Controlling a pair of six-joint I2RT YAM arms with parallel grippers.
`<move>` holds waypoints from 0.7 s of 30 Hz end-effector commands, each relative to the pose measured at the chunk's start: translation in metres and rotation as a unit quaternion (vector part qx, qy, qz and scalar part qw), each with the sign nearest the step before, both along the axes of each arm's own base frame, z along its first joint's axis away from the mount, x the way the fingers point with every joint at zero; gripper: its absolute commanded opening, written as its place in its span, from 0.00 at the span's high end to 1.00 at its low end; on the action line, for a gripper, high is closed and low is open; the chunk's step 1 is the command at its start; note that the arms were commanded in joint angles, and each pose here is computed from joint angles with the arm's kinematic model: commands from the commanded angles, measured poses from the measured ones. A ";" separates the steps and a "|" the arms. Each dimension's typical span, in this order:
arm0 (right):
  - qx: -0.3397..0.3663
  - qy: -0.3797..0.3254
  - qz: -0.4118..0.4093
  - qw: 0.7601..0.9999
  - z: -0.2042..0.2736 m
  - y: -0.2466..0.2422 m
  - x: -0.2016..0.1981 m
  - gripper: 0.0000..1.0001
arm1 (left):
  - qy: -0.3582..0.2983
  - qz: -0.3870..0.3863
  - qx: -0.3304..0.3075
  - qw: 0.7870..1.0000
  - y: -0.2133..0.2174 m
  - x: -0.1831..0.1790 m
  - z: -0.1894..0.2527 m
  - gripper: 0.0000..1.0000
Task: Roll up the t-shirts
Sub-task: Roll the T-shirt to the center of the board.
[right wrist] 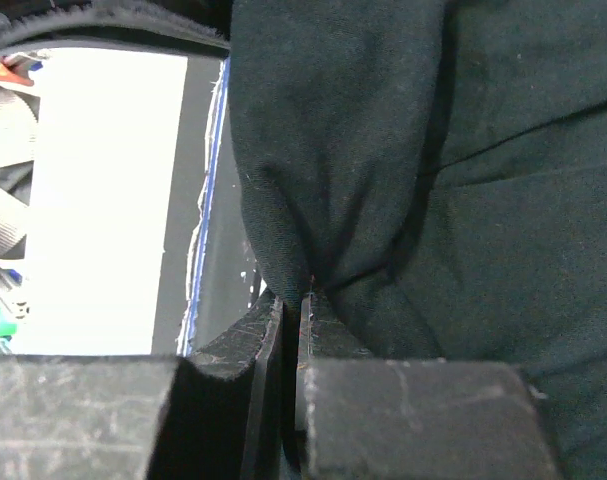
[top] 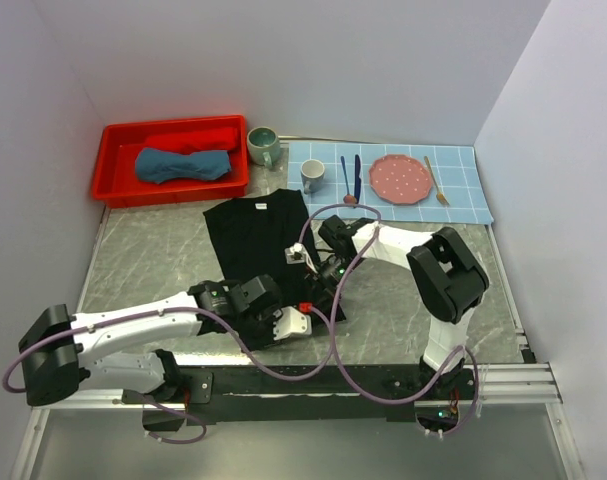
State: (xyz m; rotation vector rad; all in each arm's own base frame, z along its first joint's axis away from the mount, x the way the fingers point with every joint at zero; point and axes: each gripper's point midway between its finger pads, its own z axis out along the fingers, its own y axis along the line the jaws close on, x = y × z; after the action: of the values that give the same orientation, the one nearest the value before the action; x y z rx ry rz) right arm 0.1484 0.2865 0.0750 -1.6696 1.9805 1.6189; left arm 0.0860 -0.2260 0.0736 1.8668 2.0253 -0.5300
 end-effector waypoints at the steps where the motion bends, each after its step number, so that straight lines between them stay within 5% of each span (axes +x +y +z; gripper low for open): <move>1: 0.010 0.012 0.005 1.000 0.013 0.006 0.004 1.00 | 0.008 -0.014 -0.004 1.000 -0.003 0.002 0.000 0.80; 6: -0.012 0.038 0.025 0.999 0.012 0.003 0.005 1.00 | 0.077 -0.046 0.002 0.996 0.002 -0.007 0.001 0.98; 9: -0.030 0.078 0.047 0.995 0.007 -0.001 0.006 1.00 | 0.155 -0.074 0.040 0.984 0.020 -0.020 -0.005 0.99; 13: -0.061 0.139 0.048 0.987 -0.005 -0.005 0.013 1.00 | 0.217 -0.020 0.060 0.974 0.033 0.001 -0.023 0.99; 21: -0.095 0.163 0.033 0.982 -0.020 -0.004 0.019 1.00 | 0.260 0.023 0.062 0.963 0.030 0.020 -0.036 0.99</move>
State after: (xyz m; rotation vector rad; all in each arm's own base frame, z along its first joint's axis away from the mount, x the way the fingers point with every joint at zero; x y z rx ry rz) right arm 0.1689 0.2876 0.0360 -1.6767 2.2136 1.8579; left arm 0.1047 -0.1874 0.0306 1.8934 2.5093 -0.9013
